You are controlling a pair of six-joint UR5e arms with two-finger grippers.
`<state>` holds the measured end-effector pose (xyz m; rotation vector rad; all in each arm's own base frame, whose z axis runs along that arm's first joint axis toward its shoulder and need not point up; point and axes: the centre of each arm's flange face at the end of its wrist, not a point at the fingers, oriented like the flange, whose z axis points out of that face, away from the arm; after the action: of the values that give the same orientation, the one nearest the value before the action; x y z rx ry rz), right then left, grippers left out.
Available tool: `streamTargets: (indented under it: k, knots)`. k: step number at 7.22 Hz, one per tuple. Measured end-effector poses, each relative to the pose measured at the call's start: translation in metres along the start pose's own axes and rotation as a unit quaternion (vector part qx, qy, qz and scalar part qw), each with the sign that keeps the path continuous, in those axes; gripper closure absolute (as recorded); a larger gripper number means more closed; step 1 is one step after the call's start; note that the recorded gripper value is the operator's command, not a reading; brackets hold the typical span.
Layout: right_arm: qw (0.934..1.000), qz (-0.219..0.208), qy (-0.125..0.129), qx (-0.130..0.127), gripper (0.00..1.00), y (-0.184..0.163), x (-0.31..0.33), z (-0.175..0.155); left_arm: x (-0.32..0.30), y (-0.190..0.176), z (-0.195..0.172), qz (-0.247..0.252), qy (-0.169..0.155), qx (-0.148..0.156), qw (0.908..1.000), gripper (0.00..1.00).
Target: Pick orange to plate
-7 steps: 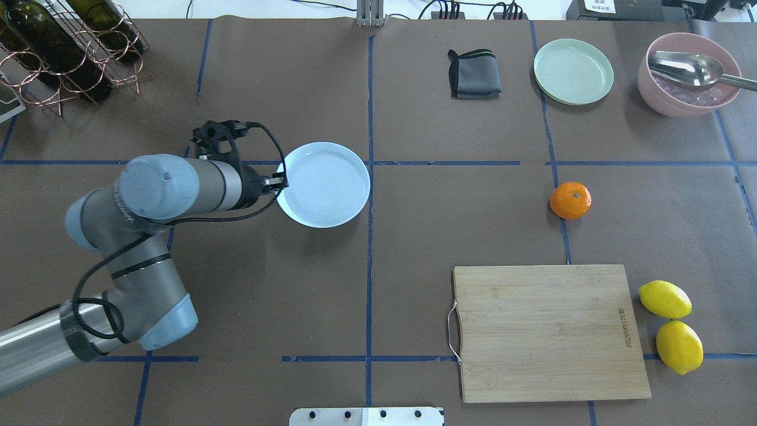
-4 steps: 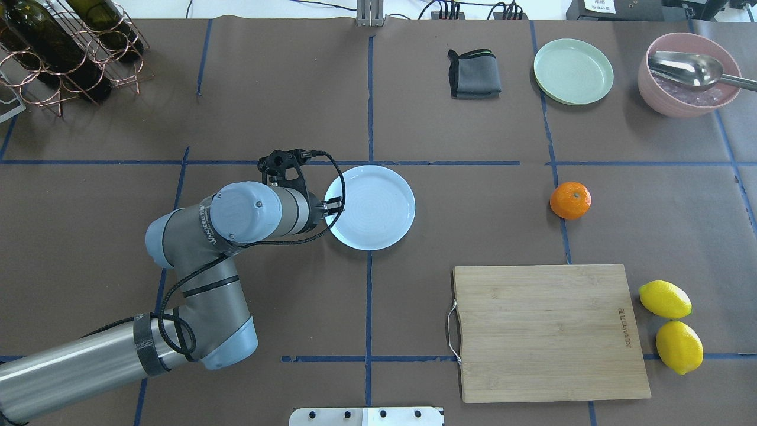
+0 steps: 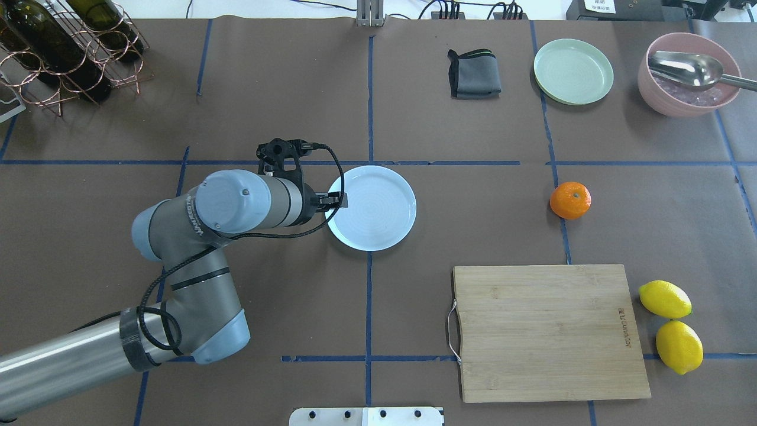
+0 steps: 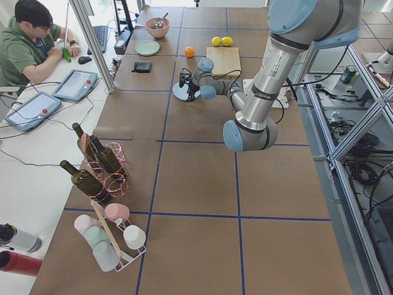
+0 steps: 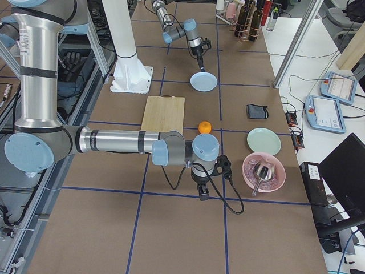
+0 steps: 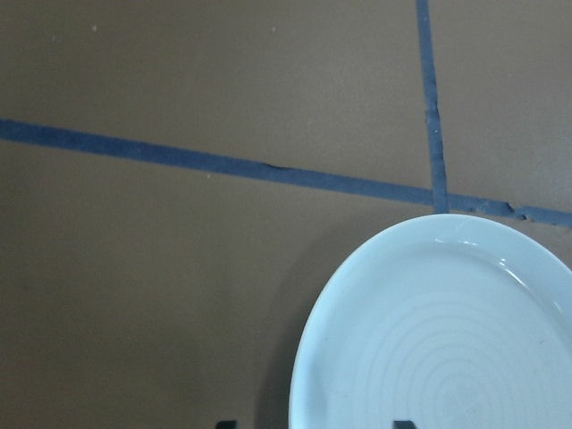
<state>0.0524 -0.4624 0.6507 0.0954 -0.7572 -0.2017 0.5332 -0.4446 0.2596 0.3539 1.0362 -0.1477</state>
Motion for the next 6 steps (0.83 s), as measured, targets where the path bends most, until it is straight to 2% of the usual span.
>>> streamTargets:
  k: [1,2,3,5,6]
  knots:
    - [1.0000,0.000,0.000,0.000,0.00,0.000,0.000,0.000,-0.028,-0.022,-0.031,0.046,-0.007,-0.012,0.9988,0.00]
    - [1.0000,0.000,0.000,0.001,0.00,0.000,0.000,-0.001,-0.069,-0.047,-0.066,0.107,-0.022,-0.019,0.9939,0.00]
    - [1.0000,0.000,0.000,0.002,0.00,-0.001,-0.001,-0.001,-0.122,-0.074,-0.097,0.169,-0.047,-0.023,0.9842,0.00]
    - [0.9999,-0.004,-0.013,0.010,0.00,-0.004,-0.010,-0.008,-0.261,-0.135,-0.166,0.284,-0.103,-0.036,0.9524,0.00]
    - [0.9993,-0.008,-0.031,0.017,0.00,-0.005,-0.017,-0.011,-0.339,-0.159,-0.209,0.317,-0.108,-0.056,0.9405,0.00]
